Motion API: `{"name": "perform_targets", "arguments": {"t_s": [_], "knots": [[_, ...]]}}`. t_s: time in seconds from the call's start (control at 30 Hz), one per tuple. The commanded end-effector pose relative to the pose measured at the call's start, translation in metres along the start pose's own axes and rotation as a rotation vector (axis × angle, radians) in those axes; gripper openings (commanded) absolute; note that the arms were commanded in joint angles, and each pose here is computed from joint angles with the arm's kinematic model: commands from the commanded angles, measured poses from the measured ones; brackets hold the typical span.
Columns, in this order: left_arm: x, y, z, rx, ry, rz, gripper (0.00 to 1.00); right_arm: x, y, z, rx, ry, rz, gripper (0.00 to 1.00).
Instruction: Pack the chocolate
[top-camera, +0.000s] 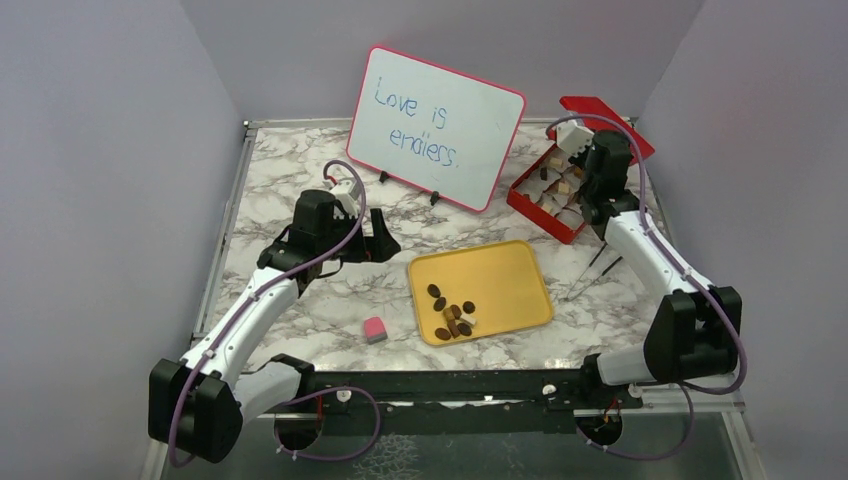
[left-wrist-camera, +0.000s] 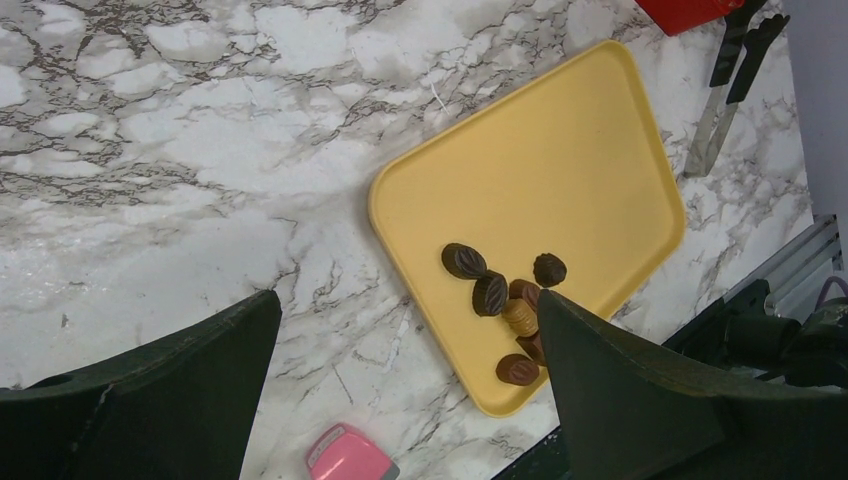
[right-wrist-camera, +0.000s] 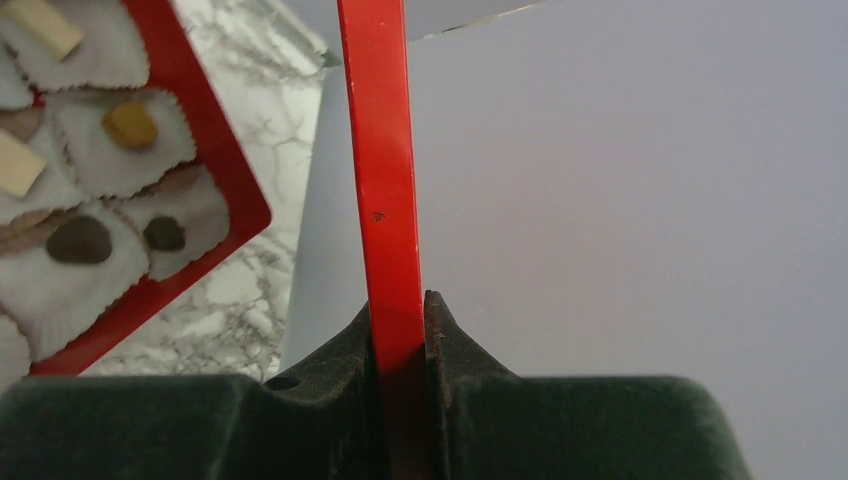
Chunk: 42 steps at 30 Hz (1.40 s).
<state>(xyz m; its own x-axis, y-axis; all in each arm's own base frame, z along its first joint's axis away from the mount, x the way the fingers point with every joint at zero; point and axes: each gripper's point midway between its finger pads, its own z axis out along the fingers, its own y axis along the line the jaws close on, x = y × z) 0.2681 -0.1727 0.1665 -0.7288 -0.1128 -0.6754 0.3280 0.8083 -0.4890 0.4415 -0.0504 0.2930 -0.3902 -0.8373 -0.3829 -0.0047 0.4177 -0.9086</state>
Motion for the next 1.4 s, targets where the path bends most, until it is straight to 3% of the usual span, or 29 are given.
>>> {"name": "perform_targets", "arguments": {"t_s": [0.0,0.3,0.7,0.87,1.37], "knots": [[-0.006,-0.003,0.000,0.005,-0.028,0.045,0.99,-0.006,0.017,0.011,-0.053,-0.123,-0.016,0.01],[-0.003,-0.002,0.001,-0.004,-0.018,0.049,0.99,0.009,0.048,0.038,-0.075,-0.126,-0.090,0.01],[-0.002,-0.004,0.002,0.004,-0.010,0.047,0.99,0.023,0.077,0.033,-0.149,-0.113,-0.130,0.01],[-0.004,-0.007,0.002,0.018,-0.010,0.046,0.99,0.015,0.089,0.026,-0.224,-0.135,-0.111,0.09],[-0.002,-0.019,-0.005,0.043,-0.027,0.081,0.99,0.008,0.132,0.000,-0.327,-0.146,-0.183,0.19]]}}
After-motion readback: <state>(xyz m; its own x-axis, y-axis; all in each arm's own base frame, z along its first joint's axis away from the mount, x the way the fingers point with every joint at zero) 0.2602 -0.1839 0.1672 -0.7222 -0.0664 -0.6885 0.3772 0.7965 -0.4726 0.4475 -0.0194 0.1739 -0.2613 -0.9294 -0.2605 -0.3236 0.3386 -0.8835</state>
